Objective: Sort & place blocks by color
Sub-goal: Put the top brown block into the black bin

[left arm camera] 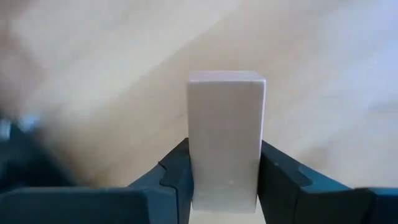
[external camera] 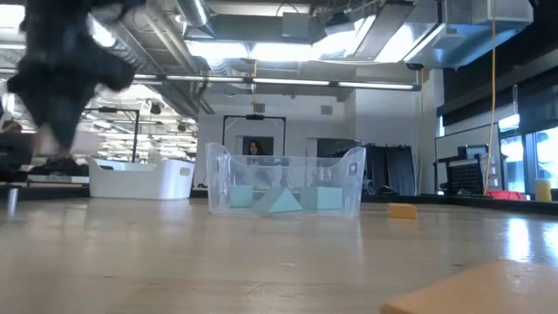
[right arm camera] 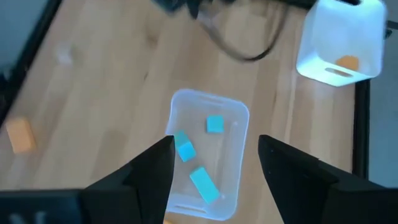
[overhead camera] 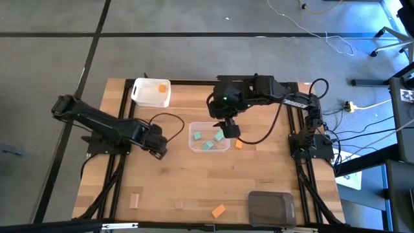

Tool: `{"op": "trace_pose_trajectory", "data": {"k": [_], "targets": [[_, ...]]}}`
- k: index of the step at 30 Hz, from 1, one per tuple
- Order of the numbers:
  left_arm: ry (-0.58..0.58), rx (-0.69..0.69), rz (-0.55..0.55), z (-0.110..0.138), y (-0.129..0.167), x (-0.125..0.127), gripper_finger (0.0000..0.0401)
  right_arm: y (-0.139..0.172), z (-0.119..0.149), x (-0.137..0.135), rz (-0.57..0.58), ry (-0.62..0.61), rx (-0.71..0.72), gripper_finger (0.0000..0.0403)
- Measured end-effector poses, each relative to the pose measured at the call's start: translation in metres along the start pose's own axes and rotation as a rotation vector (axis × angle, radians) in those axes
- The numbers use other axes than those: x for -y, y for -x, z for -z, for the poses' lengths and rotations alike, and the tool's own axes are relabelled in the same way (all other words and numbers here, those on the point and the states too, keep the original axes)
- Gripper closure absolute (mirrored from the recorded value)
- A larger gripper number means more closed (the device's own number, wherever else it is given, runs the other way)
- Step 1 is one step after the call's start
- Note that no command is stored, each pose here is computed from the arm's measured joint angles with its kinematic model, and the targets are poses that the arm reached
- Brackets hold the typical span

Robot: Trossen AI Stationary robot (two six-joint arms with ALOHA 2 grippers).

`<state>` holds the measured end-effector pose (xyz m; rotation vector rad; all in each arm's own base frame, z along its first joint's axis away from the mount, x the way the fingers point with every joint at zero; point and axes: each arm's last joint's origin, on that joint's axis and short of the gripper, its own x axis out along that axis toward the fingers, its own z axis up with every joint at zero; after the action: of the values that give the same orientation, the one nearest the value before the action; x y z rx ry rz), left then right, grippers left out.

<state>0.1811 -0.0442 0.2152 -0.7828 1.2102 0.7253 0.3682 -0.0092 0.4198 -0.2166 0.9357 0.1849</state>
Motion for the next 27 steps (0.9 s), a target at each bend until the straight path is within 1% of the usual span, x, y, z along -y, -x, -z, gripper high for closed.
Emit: {"op": "trace_pose_trajectory", "data": {"k": [3,4,6,8,10,13,15,18,22,27], "targets": [[-0.101,0.040,0.065,-0.006,0.027,0.000,0.0277,-0.013,0.004,-0.002,-0.015,0.124,-0.037,0.0170],[-0.128,0.050,0.105,-0.008,0.037,0.001,0.0277,-0.018,0.004,-0.002,-0.019,0.165,-0.039,0.0170],[-0.182,0.087,0.191,-0.013,0.056,0.002,0.0277,-0.029,0.004,-0.004,-0.020,0.241,-0.030,0.0170],[-0.235,0.143,0.234,-0.018,0.072,0.002,0.0277,-0.040,0.003,-0.005,-0.012,0.307,-0.002,0.0170],[-0.232,0.186,0.286,-0.021,0.087,0.001,0.0277,-0.053,0.000,-0.006,0.005,0.370,0.040,0.0170],[-0.229,0.249,0.403,-0.027,0.110,0.004,0.0277,-0.071,-0.004,-0.008,0.044,0.442,0.112,0.0170],[-0.258,0.257,0.470,-0.028,0.117,0.008,0.0277,-0.082,-0.007,-0.010,0.076,0.500,0.173,0.0170],[-0.277,0.291,0.612,-0.031,0.128,0.018,0.0277,-0.096,-0.010,-0.014,0.120,0.575,0.250,0.0170],[-0.271,0.252,0.640,-0.031,0.128,0.020,0.0277,-0.106,-0.015,-0.017,0.185,0.645,0.353,0.0170],[-0.256,0.239,0.626,-0.033,0.123,0.024,0.0277,-0.105,-0.021,-0.022,0.213,0.665,0.416,0.0170]]}}
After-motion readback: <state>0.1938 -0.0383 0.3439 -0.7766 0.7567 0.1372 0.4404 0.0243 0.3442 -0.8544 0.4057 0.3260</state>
